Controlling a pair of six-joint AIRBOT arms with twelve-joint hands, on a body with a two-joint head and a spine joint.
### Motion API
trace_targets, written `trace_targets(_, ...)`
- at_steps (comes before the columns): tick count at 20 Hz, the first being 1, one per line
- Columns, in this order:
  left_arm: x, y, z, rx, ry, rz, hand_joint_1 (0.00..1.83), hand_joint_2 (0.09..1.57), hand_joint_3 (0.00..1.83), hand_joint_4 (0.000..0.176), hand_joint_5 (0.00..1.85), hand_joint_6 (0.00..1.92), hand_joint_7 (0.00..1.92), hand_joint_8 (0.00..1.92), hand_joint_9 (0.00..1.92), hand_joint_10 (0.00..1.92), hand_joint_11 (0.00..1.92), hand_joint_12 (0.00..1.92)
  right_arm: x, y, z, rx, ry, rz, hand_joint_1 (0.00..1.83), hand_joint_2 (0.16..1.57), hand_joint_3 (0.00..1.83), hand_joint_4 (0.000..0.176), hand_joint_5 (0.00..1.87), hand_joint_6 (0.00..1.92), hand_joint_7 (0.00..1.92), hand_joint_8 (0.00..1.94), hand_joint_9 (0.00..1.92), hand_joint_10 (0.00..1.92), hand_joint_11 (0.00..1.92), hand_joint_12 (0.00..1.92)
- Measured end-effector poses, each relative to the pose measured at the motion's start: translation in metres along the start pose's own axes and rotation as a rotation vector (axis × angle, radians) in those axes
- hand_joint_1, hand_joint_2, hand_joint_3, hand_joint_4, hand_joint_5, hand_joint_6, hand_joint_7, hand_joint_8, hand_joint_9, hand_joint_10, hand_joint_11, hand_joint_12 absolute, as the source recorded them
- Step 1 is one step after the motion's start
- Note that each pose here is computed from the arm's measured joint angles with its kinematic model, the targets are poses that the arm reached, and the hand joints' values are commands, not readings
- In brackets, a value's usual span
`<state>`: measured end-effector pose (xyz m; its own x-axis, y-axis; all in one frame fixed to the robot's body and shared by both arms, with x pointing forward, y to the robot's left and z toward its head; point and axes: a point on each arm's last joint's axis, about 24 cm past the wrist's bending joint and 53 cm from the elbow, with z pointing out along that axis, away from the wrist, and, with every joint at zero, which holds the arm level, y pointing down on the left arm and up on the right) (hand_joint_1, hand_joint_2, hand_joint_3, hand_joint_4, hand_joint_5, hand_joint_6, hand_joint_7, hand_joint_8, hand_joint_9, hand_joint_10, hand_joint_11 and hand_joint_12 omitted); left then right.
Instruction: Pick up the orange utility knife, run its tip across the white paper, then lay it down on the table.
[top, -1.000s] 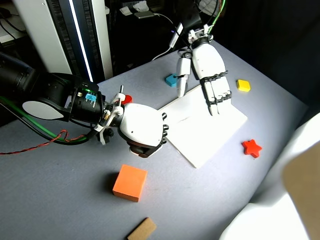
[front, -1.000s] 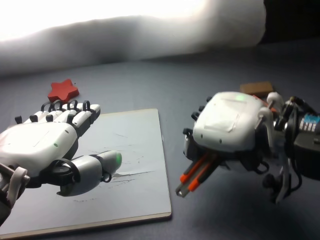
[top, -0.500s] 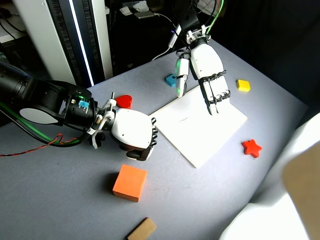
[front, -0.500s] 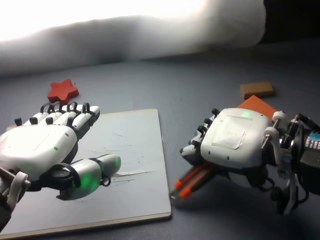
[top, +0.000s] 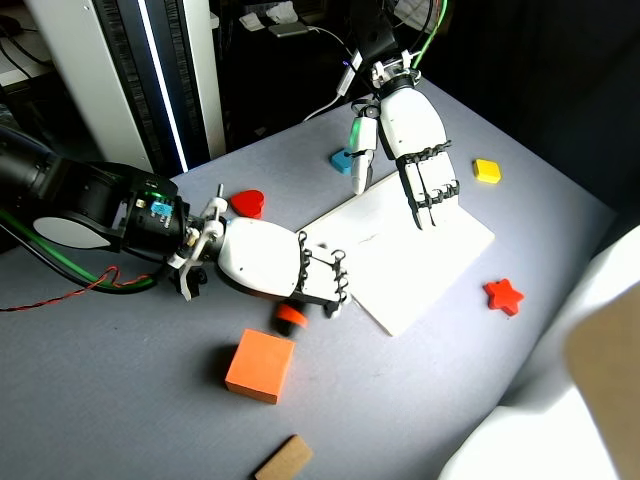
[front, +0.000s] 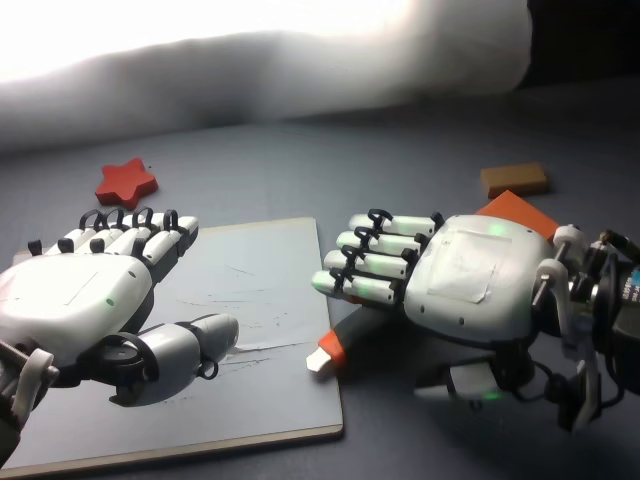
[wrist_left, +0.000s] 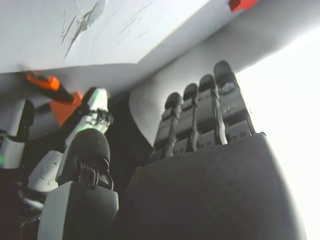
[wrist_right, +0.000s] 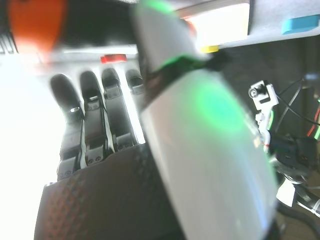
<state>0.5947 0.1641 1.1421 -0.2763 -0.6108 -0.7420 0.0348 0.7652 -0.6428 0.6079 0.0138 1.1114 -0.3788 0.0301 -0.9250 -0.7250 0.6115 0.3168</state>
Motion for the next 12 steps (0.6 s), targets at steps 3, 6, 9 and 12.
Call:
trace_targets(3, 0.0, 0.0, 0.0, 0.0, 0.0, 0.0, 0.05, 1.34, 0.0, 0.0, 0.0, 0.0, 0.0, 0.0, 0.01, 0.0, 0.0, 0.2, -0.001, 0.009, -0.007, -0.013, 0.001, 0.0, 0.44, 1.05, 0.0, 0.0, 0.0, 0.0, 0.0, 0.0, 0.0, 0.0, 0.0, 0.0)
trace_targets(6, -0.001, -0.001, 0.0, 0.001, -0.002, 0.0, 0.09, 1.34, 0.0, 0.0, 0.16, 0.05, 0.19, 0.03, 0.18, 0.06, 0.0, 0.75, -0.005, 0.015, -0.018, -0.016, 0.002, -0.002, 0.03, 1.18, 0.0, 0.0, 0.18, 0.04, 0.21, 0.02, 0.18, 0.06, 0.0, 0.53)
trace_targets(9, -0.007, -0.004, 0.001, 0.007, -0.025, -0.01, 0.17, 1.34, 0.0, 0.0, 0.45, 0.19, 0.56, 0.18, 0.4, 0.44, 0.0, 1.47, -0.017, 0.027, -0.035, -0.009, 0.016, 0.048, 0.0, 1.24, 0.0, 0.0, 0.49, 0.32, 0.64, 0.22, 0.43, 0.53, 0.0, 1.23)
trace_targets(12, -0.012, -0.007, 0.0, 0.008, -0.045, -0.032, 0.22, 1.35, 0.0, 0.0, 0.48, 0.84, 0.52, 1.2, 0.39, 1.37, 0.08, 1.83, -0.024, 0.029, -0.053, 0.02, 0.045, 0.098, 0.0, 1.31, 0.01, 0.0, 0.81, 1.0, 0.88, 1.17, 0.6, 1.62, 0.34, 1.89)
